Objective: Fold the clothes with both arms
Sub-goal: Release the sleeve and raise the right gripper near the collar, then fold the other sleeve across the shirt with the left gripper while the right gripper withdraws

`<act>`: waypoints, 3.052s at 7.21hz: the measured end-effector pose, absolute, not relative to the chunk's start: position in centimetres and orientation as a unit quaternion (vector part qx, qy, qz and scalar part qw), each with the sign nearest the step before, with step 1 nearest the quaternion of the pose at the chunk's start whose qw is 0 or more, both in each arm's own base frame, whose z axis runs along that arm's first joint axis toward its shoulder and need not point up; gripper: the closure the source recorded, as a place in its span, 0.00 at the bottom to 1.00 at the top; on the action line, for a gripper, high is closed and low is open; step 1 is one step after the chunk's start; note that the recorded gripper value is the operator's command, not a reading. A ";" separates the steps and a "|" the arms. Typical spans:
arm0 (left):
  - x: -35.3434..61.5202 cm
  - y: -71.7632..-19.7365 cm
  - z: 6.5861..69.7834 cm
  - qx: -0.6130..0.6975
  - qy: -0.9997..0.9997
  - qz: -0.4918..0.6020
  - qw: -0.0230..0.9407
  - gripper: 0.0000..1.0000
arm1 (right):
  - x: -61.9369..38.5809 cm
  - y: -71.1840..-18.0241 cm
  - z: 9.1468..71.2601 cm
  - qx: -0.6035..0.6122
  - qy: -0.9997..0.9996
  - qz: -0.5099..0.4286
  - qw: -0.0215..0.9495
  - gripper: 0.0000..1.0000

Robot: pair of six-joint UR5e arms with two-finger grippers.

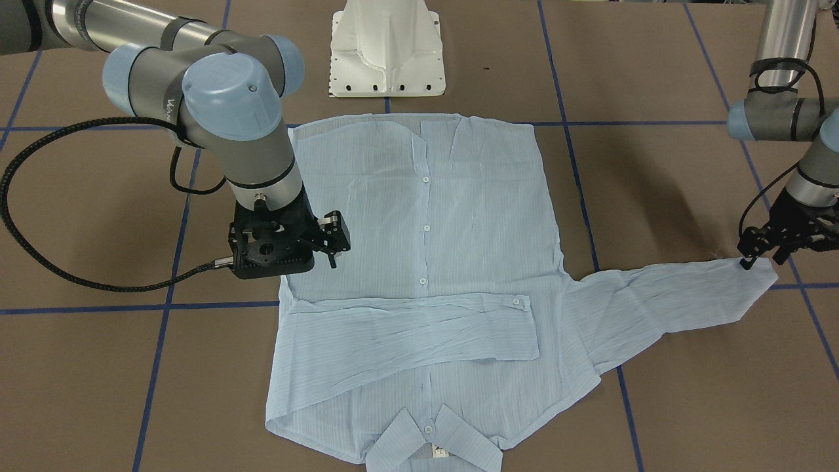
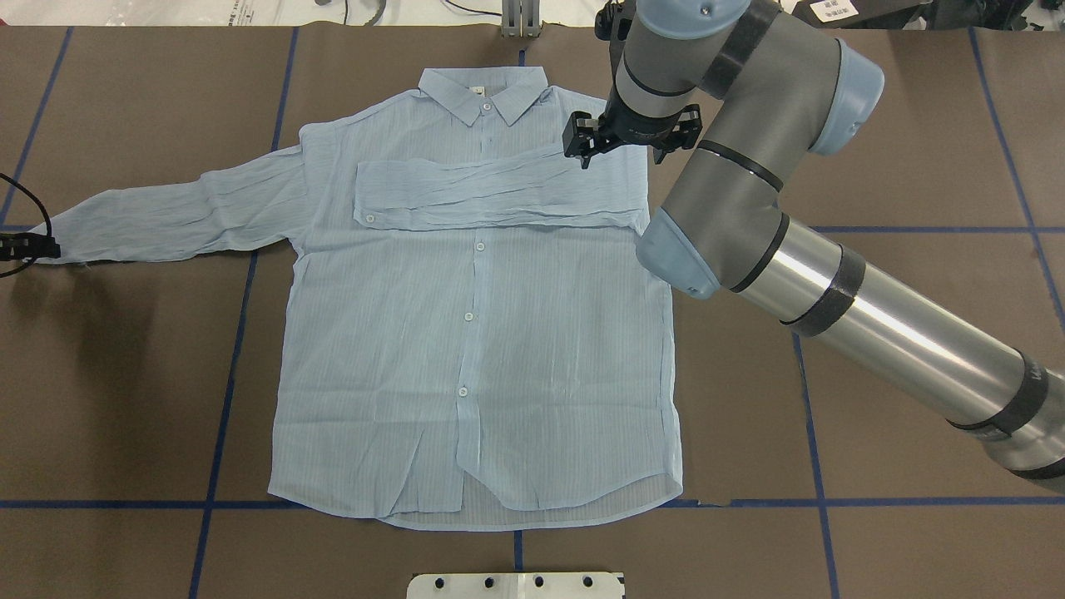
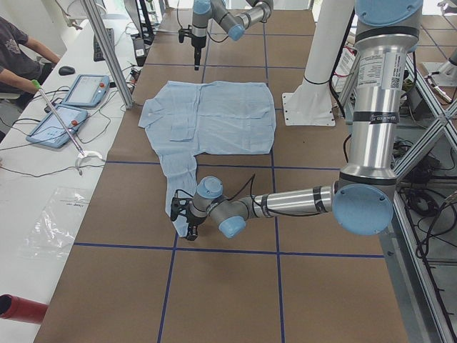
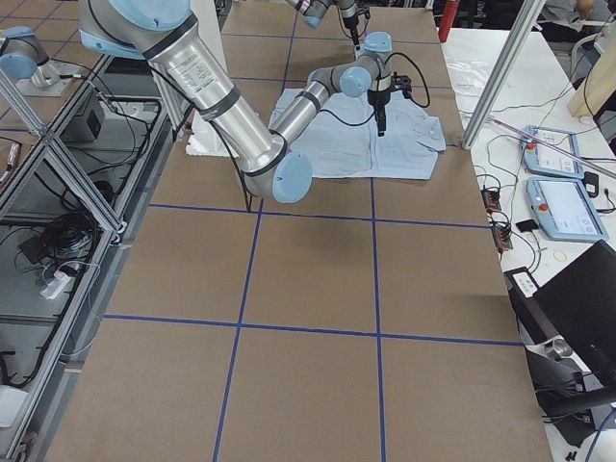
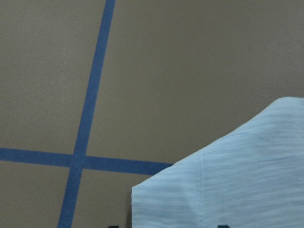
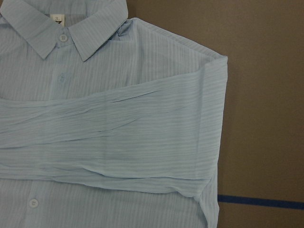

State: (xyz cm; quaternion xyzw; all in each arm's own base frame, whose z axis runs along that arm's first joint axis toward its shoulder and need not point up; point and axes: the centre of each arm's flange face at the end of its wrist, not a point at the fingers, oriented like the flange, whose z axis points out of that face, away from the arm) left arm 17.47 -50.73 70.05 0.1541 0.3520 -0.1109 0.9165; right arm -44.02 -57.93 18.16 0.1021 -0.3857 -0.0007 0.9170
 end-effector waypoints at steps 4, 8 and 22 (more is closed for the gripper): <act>17.3 -50.8 69.9 0.155 0.352 -0.113 0.916 0.26 | -44.1 -57.9 18.1 0.103 -0.386 -0.001 0.917 0.00; 16.9 -50.9 70.0 0.155 0.351 -0.119 0.916 0.28 | -44.1 -57.9 18.1 0.103 -0.386 -0.001 0.917 0.00; 16.5 -53.5 62.5 0.156 0.372 -0.156 0.901 1.00 | -41.9 -57.2 20.6 0.100 -0.385 0.000 0.918 0.00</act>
